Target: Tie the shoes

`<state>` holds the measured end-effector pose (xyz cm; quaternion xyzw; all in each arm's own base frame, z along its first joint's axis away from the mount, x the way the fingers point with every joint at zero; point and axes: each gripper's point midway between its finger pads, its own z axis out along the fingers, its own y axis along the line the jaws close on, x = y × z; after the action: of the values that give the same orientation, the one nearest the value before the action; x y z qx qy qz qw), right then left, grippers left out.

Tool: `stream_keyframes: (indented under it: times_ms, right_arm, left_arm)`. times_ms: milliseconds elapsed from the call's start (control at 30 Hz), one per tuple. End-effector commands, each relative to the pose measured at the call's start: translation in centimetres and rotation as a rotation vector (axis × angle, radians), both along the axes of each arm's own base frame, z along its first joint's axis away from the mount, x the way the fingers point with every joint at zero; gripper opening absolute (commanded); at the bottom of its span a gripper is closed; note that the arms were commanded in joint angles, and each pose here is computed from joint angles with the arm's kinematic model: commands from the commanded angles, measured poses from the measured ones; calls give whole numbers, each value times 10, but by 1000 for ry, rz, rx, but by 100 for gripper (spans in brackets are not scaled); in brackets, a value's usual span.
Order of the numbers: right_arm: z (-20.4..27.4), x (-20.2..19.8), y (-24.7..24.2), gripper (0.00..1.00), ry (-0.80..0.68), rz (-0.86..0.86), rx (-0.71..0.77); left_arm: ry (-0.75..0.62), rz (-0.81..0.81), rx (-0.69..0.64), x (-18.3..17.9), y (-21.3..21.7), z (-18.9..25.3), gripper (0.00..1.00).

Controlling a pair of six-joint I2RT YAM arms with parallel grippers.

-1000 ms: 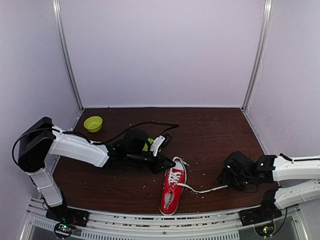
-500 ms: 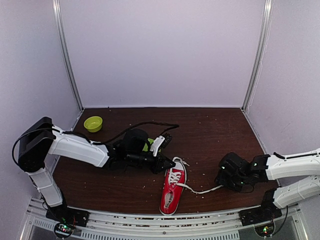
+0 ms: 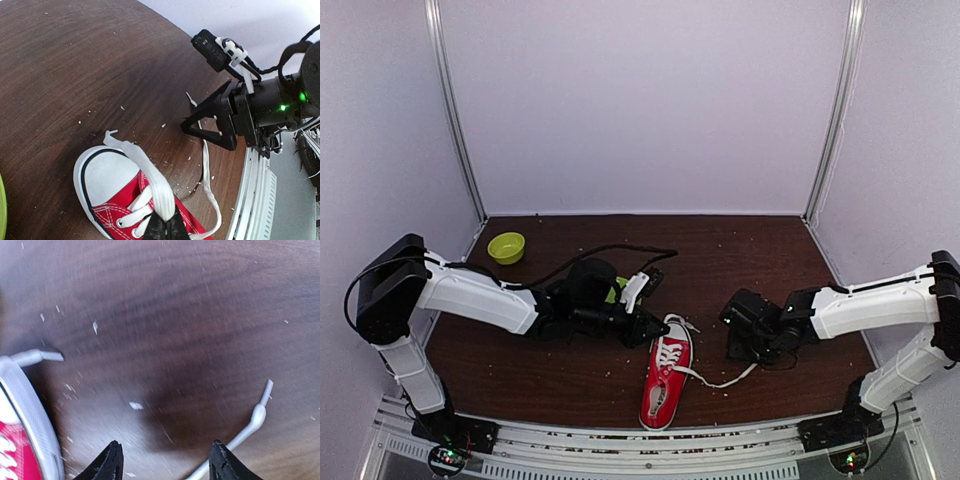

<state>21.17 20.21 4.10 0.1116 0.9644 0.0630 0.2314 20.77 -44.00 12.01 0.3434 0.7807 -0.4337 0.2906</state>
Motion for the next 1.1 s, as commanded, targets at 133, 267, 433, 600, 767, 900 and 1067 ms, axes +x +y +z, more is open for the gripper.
stream_keyframes:
  times_ms: [133,267,433,600,767,900,1067]
  right_arm:
    - [6,-30,-33,59,22,13,-242]
    - [-1,-35,-32,60,39,-3,-197]
    - [-14,-37,-22,54,75,5,-148]
    - [-19,-36,-18,53,88,18,-152]
    - [-27,-41,-21,53,116,8,-155]
    - [-36,-46,-21,49,132,-13,-111]
    - [-39,-42,-15,13,126,-26,-21]
  left_arm:
    - [-15,-16,-36,-1,-5,13,0]
    - [-16,-22,-37,-2,-6,13,0]
    - [-14,-18,-35,-2,-5,13,0]
    - [-16,-14,-36,-2,-4,13,0]
    - [-16,-16,-36,-2,-5,13,0]
    - [-15,-29,-42,-3,-6,14,0]
    - [-13,-57,-49,-7,-8,15,0]
